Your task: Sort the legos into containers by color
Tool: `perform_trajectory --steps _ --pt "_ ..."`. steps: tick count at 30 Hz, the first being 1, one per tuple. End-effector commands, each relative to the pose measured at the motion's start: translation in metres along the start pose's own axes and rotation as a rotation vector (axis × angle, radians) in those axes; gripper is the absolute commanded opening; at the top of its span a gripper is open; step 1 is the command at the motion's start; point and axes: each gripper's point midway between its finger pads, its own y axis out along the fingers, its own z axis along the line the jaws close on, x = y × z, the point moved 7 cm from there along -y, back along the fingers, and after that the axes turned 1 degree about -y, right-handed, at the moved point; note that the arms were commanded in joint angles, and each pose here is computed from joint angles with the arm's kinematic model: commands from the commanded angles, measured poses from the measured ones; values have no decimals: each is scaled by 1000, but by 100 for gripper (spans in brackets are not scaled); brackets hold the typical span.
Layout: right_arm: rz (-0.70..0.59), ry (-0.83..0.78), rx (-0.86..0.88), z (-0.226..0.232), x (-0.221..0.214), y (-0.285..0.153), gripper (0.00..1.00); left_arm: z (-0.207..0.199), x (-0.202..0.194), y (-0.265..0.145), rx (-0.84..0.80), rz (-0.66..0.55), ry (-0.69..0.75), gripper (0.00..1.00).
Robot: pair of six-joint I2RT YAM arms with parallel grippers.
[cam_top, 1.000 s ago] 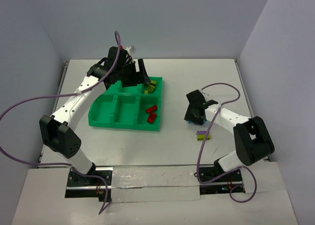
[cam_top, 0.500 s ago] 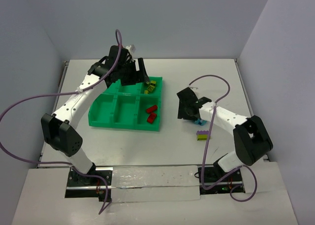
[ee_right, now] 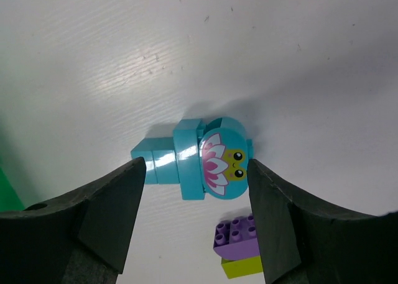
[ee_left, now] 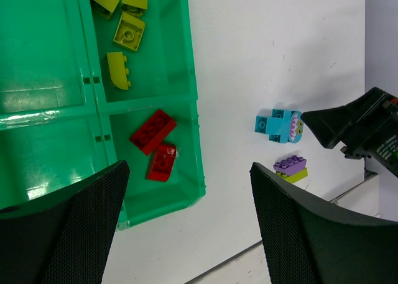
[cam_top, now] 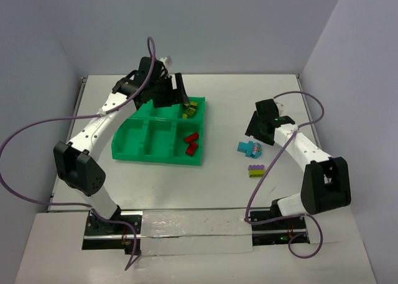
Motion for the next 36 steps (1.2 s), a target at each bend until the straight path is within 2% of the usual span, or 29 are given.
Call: perform_trajectory --steps 1,6,12,16,20,23,27,30,33,36 --pt "60 39 57 2 2 18 74 -5 5 -8 -17 -36 21 86" --pt "126 57 150 18 -18 24 74 -7 1 -8 -41 -21 24 86" --pt "190 -14 327 66 -46 4 75 -7 2 -4 -39 -21 15 86" --pt "201 -85 419 83 -50 -15 75 -7 4 -5 -29 -26 19 86" --pt "61 -168 242 61 -26 -23 74 -3 3 -7 -5 -32 24 86" --pt "19 -226 133 50 -13 -20 73 -3 2 -7 -8 -33 22 86" --pt "10 -335 17 43 -1 -19 73 -3 1 -7 -10 -30 13 86" --pt "17 -413 4 42 1 -13 74 -3 0 -8 -21 -33 13 86" --pt "-45 -398 1 41 9 -15 76 -10 -1 -5 -72 -4 25 86" --pt "-53 -270 66 33 15 -19 77 -30 -9 9 -129 71 58 86"
